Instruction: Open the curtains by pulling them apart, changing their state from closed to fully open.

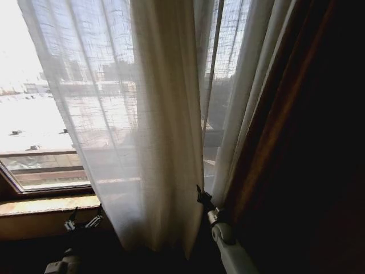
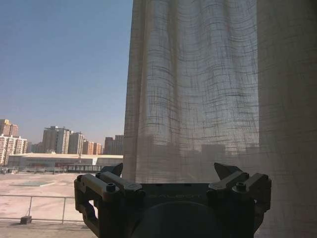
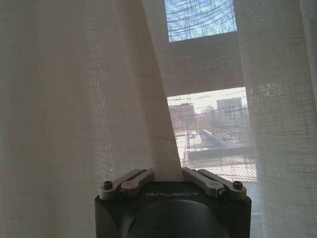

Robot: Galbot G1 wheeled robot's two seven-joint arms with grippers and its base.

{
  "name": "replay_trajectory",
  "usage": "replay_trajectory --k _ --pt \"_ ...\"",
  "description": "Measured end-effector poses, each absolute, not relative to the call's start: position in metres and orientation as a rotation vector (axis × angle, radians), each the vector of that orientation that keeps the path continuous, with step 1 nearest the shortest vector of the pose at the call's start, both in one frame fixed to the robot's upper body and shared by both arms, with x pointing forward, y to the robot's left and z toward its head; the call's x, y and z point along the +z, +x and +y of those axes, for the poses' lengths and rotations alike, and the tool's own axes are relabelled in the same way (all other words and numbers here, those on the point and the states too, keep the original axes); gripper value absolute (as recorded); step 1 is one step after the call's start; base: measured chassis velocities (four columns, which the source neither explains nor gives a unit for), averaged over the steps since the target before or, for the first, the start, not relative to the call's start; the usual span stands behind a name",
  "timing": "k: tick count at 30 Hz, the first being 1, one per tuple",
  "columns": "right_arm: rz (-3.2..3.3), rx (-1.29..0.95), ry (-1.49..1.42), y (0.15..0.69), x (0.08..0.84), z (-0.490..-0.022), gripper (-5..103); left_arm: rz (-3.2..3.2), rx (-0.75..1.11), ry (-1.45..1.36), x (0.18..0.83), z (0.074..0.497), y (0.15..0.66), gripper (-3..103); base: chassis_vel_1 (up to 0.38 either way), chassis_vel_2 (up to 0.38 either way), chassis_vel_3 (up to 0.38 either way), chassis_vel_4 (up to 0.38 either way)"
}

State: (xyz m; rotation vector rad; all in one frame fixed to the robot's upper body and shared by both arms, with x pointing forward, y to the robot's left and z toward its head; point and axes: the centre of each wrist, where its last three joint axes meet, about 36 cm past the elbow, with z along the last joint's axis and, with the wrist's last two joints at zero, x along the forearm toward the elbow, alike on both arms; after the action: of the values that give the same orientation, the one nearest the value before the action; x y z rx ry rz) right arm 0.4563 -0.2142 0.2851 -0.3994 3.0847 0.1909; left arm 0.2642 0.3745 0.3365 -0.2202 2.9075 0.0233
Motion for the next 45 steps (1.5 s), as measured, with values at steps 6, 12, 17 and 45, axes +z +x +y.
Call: replay_trajectory --k 6,12,17,45 --pt "3.077 0.15 -0.392 0.458 0.286 -0.212 0 2.908 0.023 -0.219 0.336 0.374 0.264 100 -0.277 -0.262 0.283 0.277" --pt "3.076 0.085 -0.404 0.461 0.283 -0.212 0 2.908 0.023 -0.218 0.336 0.374 0.264 100 -0.062 -0.07 0.066 0.052" --pt "3.098 0.028 -0.357 0.468 0.278 -0.215 0 2.907 0.024 -0.22 0.337 0.375 0.264 100 0.031 0.035 -0.034 -0.016" --pt "3.15 -0.03 0.426 0.48 0.317 -0.299 0 2.907 0.023 -0.22 0.337 0.374 0.264 100 0.002 0.002 -0.002 -0.002"
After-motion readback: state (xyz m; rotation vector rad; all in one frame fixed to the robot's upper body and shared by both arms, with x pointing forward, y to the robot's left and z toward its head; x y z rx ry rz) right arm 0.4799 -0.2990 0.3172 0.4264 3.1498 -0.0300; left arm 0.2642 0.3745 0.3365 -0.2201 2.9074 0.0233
